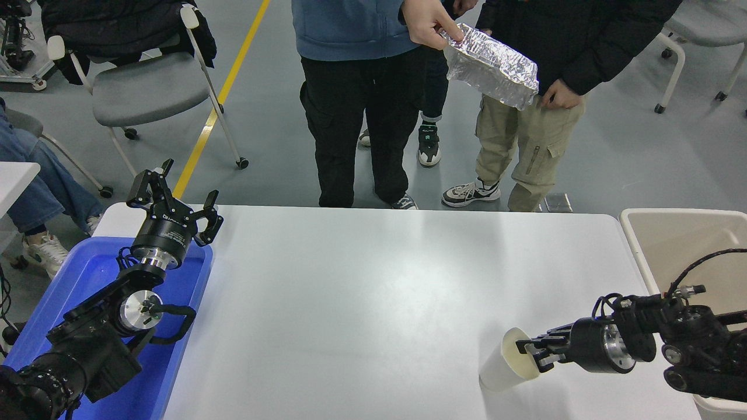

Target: Dispose of the paper cup in the dustbin

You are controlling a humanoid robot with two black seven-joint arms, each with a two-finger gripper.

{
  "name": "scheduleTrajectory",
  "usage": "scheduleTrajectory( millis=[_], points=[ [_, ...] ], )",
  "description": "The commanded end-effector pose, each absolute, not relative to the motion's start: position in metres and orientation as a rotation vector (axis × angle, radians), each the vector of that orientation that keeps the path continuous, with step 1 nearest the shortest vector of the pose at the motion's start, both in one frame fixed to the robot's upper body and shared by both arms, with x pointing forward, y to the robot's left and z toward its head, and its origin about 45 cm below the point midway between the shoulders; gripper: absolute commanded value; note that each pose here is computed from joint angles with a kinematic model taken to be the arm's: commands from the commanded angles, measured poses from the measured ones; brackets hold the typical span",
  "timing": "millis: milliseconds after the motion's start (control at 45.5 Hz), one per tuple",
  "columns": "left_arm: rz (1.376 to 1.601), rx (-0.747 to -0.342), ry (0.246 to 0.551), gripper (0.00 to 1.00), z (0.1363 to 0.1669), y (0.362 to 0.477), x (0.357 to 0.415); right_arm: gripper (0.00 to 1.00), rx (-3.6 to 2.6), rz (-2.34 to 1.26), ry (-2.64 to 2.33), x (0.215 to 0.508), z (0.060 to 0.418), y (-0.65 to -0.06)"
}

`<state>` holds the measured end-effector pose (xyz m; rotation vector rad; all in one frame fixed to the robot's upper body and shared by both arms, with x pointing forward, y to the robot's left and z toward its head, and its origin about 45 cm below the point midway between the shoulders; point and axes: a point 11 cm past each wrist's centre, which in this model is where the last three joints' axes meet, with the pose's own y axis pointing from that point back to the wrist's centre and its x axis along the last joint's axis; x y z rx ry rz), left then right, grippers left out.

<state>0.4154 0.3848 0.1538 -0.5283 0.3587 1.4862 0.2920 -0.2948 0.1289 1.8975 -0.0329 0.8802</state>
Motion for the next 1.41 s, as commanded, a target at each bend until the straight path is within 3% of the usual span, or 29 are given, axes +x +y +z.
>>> scheduleTrajectory(
  millis=[0,132,484,659,1011,1385],
  points=[
    [1.486,-0.528,0.358,1.0,0.154,0.385,0.4155,0.0,1.895,0.871,-0.051,0.294,0.131,-0.297],
    [1.486,-0.528,0.358,1.0,0.154,0.385,0.4155,0.0,1.875,0.876,-0.084,0.3,0.14,-0.306],
    [1.486,-0.528,0.361,1.0,0.1531,0.384,0.415,0.0,1.783,0.895,-0.172,0.336,0.238,-0.34],
    [1.486,-0.528,0.358,1.0,0.154,0.385,0.4155,0.0,1.807,0.953,-0.191,0.344,0.279,-0.34],
    [1.486,-0.528,0.361,1.0,0.1531,0.384,0.415,0.0,1.789,0.981,-0.238,0.355,0.346,-0.343],
    [1.485,-0.529,0.36,1.0,0.1537,0.384,0.4155,0.0,1.781,0.992,-0.279,0.359,0.364,-0.347]
  ],
)
